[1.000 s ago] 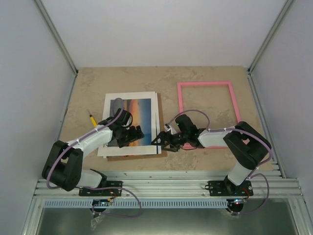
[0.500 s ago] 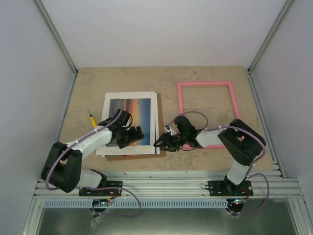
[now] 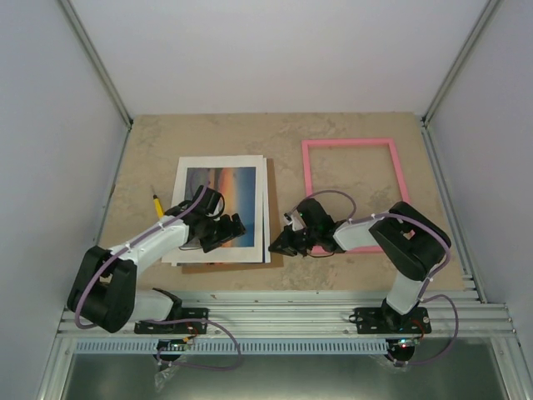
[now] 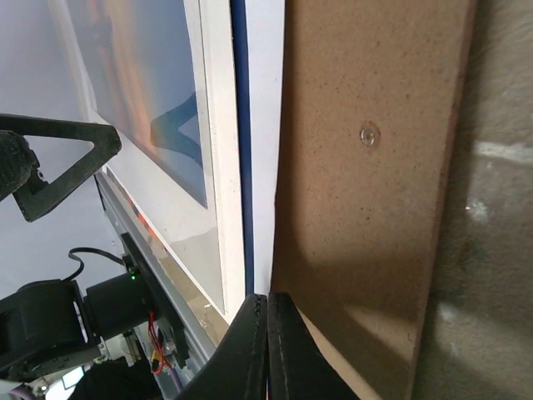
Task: Take the photo out of the frame
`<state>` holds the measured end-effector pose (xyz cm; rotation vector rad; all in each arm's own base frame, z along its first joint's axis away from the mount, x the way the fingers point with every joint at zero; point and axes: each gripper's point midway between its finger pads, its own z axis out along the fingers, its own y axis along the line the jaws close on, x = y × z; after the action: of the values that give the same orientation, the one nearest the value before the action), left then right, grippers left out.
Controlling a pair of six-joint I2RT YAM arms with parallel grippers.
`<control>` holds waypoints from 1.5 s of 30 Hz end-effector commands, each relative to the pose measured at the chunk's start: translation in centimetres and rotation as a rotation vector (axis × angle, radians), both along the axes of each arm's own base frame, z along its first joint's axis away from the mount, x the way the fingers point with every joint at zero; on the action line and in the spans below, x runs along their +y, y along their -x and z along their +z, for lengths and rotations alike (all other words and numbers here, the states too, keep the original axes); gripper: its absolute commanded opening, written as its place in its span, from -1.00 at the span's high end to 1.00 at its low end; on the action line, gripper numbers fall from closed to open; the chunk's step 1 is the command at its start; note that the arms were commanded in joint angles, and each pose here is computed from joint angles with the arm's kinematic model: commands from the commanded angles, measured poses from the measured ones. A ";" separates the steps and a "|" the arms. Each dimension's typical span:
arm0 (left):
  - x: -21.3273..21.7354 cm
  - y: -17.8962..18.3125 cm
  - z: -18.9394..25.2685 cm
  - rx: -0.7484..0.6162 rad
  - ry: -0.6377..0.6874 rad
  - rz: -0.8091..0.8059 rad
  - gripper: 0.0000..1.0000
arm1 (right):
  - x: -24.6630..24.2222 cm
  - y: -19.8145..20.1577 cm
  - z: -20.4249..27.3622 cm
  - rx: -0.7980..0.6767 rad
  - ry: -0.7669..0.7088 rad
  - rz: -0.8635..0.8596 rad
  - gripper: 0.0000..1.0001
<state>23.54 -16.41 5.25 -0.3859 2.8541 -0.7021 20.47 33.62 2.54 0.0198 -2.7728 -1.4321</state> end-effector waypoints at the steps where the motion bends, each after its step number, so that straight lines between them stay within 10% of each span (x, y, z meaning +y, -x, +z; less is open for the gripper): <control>1: -0.3 0.2 0.3 -0.005 0.022 0.008 -0.93 | -0.1 -0.6 0.4 -0.043 0.003 -0.007 0.99; 5: -0.4 0.2 0.1 -0.002 0.024 0.005 -0.93 | 0.0 -0.3 0.2 -0.042 0.000 0.010 0.98; 11: -0.4 0.6 -0.6 0.016 0.031 0.006 -0.93 | 0.6 -0.7 0.0 -0.052 -0.004 0.020 0.43; 45: 4.4 -2.0 0.8 -0.046 -0.141 0.009 -0.99 | 0.4 3.7 1.8 -0.012 0.057 0.086 -0.22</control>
<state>25.41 -12.70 5.98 -0.3816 2.8313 -0.5061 17.79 33.59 4.06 0.1888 -2.8458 -1.2772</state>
